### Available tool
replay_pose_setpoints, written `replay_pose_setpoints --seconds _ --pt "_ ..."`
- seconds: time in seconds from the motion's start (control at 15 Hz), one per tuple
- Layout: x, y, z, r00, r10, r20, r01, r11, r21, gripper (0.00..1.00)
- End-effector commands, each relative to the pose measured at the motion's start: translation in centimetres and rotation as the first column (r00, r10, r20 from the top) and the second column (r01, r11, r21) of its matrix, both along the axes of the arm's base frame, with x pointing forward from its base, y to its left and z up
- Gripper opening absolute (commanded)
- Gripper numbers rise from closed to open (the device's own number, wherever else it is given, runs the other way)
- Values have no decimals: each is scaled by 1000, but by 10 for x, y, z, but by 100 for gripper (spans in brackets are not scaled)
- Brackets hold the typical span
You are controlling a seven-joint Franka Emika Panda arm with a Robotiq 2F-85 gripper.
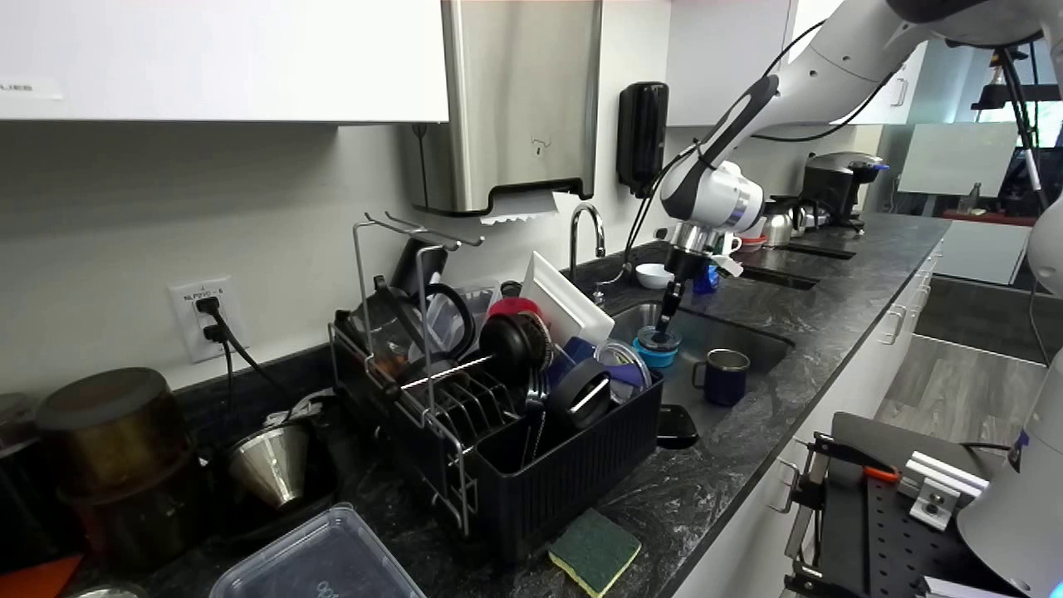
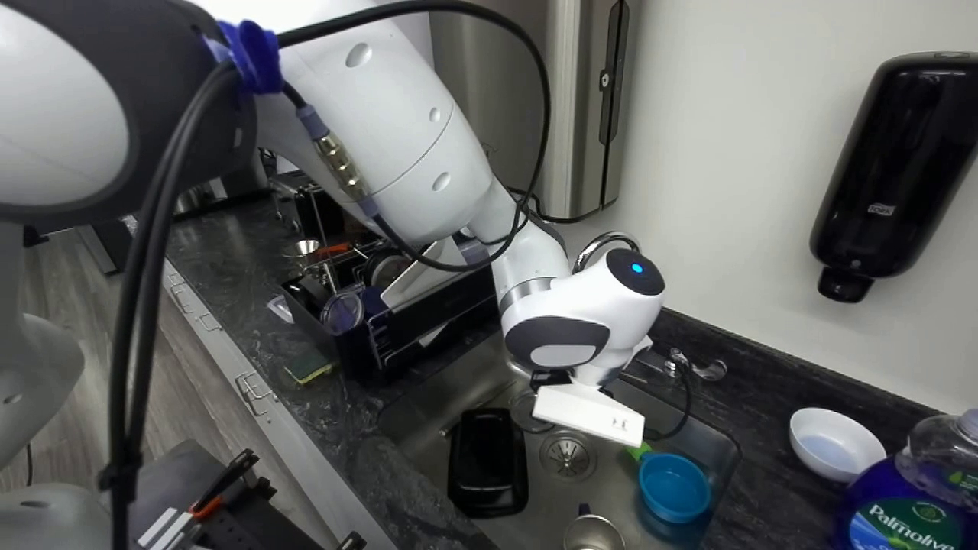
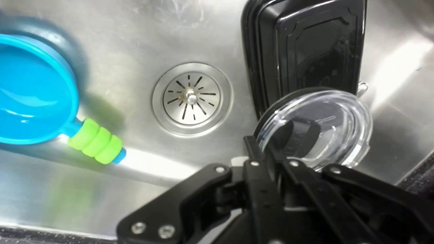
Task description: Move the thermo cup to the left then to the right and remove the lid
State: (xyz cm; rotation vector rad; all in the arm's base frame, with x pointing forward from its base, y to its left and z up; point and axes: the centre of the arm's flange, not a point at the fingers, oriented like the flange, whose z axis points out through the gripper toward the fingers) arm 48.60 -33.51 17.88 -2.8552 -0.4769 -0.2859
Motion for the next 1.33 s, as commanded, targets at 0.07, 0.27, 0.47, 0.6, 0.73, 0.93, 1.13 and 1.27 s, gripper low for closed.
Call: replay_pose_setpoints --seconds 0.07,0.27,0.47,0.6,0.73,0.93,1.13,1.27 --pt "-10 7 -19 998 35 -51 -32 999 43 2" --pt "-20 14 -39 995 46 -84 -41 997 61 2" --pt "-26 19 -53 994 51 -99 -43 996 83 2" --pt "-24 17 -56 994 33 -108 -25 997 78 8" --pt "-24 18 -58 994 32 -104 -23 996 87 8" --pt "-24 18 -58 994 32 -103 -23 996 86 8" --pt "-24 18 -58 994 32 -103 -23 996 86 8" --pt "-24 18 -58 994 32 -103 -23 996 86 8"
